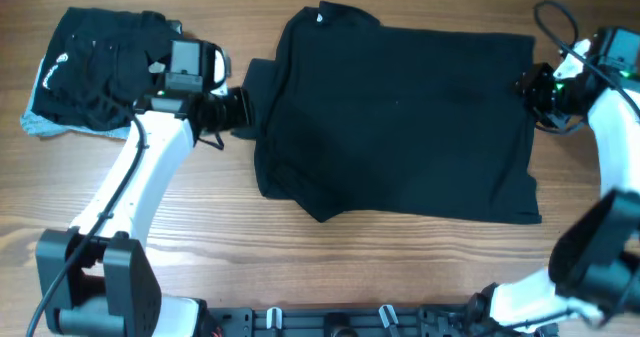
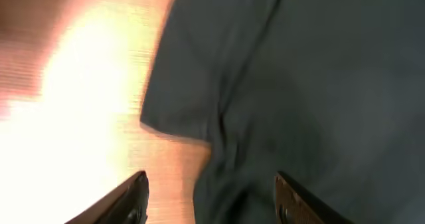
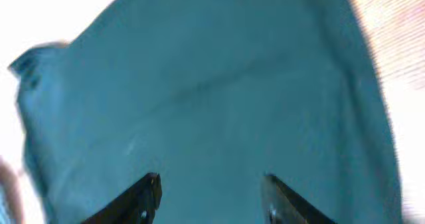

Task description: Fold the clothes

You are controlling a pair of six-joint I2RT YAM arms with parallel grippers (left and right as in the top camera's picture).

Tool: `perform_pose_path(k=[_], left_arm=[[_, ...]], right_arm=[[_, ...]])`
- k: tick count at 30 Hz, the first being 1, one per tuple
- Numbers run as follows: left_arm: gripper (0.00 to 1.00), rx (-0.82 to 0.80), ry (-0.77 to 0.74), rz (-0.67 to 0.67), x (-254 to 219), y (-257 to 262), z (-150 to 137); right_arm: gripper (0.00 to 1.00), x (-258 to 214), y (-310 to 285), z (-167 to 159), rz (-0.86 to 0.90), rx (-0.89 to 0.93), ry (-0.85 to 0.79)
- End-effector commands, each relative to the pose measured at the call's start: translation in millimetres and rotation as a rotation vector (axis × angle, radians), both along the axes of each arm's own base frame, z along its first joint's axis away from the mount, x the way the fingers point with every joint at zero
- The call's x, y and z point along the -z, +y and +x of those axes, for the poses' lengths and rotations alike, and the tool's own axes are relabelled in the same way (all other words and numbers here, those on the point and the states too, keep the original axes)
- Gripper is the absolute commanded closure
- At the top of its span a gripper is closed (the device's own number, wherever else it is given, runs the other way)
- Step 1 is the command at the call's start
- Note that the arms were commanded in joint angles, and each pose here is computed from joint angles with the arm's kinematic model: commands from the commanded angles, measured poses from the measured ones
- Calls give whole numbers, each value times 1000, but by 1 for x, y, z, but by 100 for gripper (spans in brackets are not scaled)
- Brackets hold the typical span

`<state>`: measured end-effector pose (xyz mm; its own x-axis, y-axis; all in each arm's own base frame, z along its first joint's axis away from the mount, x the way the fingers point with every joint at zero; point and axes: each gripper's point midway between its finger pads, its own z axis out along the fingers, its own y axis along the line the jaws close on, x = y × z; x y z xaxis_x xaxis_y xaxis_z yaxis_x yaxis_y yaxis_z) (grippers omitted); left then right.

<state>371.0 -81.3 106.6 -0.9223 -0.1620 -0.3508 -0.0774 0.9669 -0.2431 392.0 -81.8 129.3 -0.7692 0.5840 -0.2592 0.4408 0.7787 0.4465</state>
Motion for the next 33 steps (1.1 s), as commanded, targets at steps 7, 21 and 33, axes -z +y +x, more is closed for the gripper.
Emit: perform_pose_path(k=[7, 21, 33], left_arm=[[39, 199, 277, 1, 69, -53, -70], [56, 226, 319, -48, 101, -65, -73], [96, 236, 365, -93, 85, -69, -87]], right_arm=[[45, -15, 32, -70, 74, -38, 179], [39, 88, 35, -133, 98, 100, 400], [41, 90, -1, -134, 84, 175, 345]])
